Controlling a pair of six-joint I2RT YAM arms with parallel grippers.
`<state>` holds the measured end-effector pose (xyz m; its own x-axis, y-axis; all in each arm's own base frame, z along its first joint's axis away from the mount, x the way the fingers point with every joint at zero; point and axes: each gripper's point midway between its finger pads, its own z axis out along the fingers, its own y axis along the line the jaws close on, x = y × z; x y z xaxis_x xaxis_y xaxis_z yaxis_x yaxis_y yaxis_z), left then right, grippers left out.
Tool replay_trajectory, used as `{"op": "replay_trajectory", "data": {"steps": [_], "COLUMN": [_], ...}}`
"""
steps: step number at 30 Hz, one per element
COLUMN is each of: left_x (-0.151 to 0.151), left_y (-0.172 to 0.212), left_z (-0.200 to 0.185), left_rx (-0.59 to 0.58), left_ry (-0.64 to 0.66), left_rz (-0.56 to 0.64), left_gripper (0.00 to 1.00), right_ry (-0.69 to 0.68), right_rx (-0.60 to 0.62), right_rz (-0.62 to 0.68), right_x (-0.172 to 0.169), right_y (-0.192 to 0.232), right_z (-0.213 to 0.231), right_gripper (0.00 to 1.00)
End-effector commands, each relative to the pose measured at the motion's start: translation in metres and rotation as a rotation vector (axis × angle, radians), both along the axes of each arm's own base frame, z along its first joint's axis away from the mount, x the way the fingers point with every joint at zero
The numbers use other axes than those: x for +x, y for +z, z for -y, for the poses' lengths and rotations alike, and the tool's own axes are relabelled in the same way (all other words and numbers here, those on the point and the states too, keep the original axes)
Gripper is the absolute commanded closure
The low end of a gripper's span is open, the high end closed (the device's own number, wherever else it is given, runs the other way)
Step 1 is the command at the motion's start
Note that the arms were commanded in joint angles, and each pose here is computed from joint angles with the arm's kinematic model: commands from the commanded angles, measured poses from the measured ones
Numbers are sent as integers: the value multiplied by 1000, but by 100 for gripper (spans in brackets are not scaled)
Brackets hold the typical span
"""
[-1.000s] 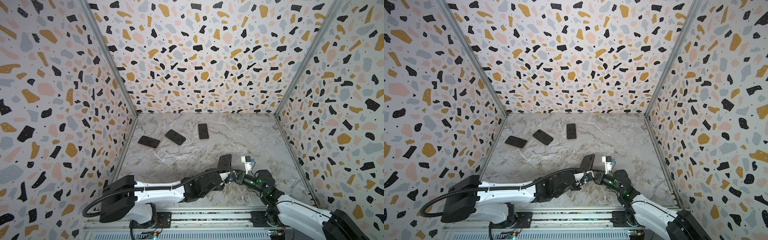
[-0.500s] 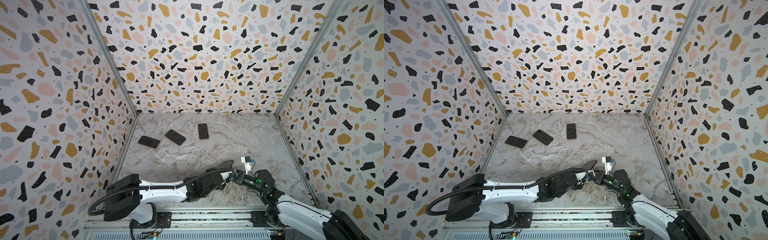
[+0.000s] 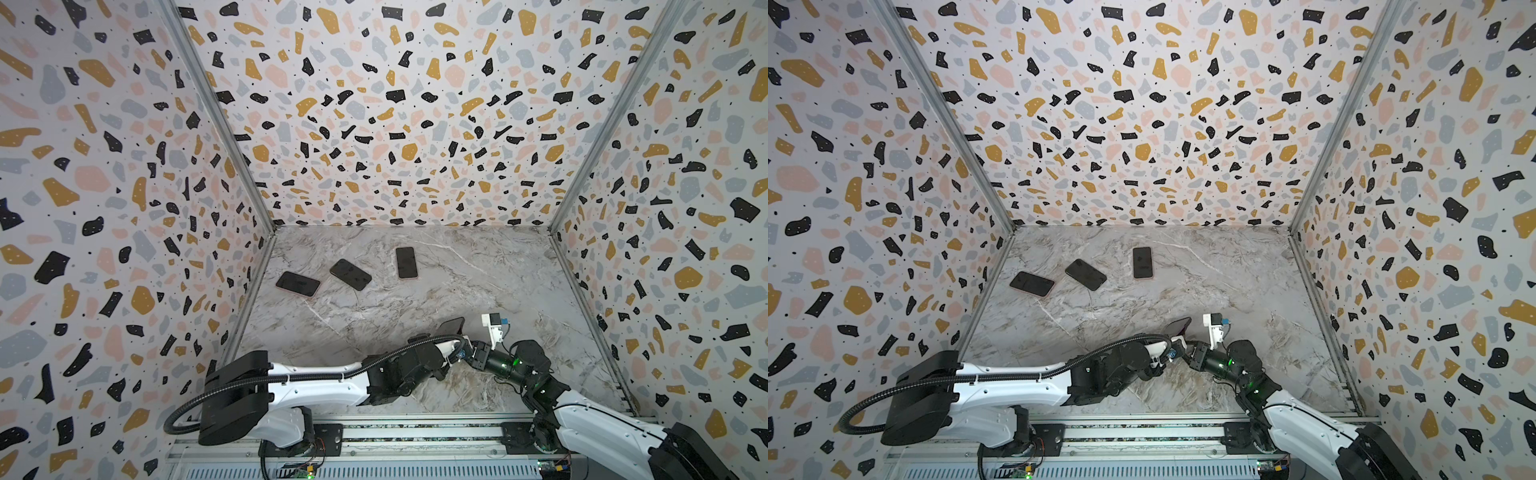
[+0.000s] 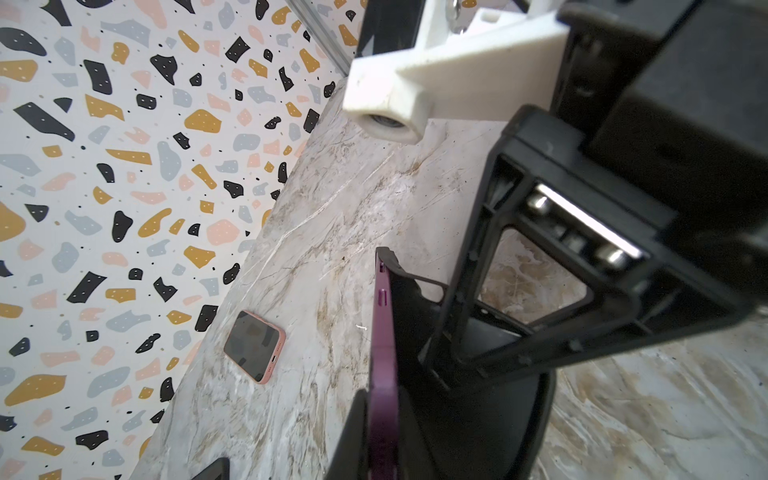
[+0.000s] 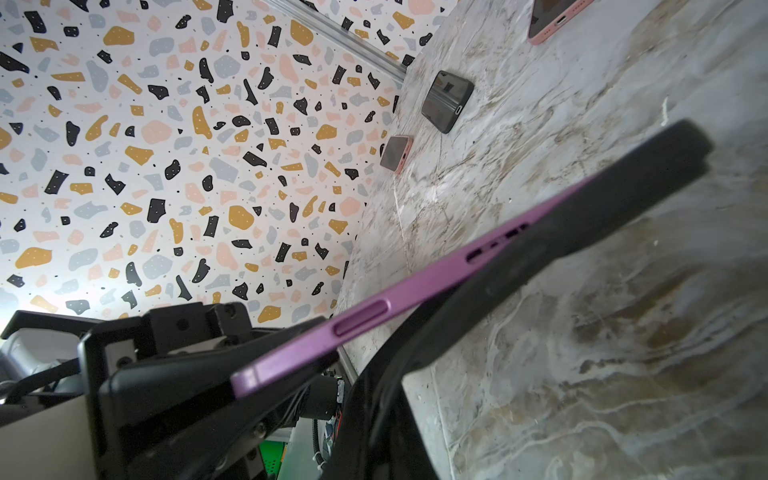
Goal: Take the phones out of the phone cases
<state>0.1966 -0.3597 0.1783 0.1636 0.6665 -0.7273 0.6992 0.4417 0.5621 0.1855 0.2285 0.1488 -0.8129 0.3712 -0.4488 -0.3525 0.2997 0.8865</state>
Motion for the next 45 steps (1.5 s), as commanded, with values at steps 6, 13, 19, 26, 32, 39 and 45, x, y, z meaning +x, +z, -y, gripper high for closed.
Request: {"op": "replay_trajectory", "data": {"steps": [6, 13, 19, 26, 32, 39, 45], "left_x": [2, 0, 5, 12, 15, 15, 17], "left_y": [69, 77, 66, 30, 0, -26, -52], "left_z": [-22, -48, -75, -84, -82, -81, -78], "left_rx": [-163, -152, -84, 74, 206, 301, 390], "left_ry": [63, 98, 184, 243, 241, 213, 205], "left_rz": [64, 73, 92, 104, 121, 131, 129], "left_gripper": [100, 100, 100, 100, 100, 100, 100], "right_ry": [-54, -78, -88, -53, 7, 29, 42], "right_rx": [-55, -82, -106, -116, -115, -136, -149], "right_rz": [-64, -79, -82, -84, -91, -121, -142], "right_x": [1, 5, 8, 7, 7, 10, 12], "right_y": [-30, -36, -35, -31, -29, -36, -42], "right_z": [10, 13, 16, 10, -1, -8, -12], "right_gripper": [100, 100, 100, 100, 100, 100, 100]}}
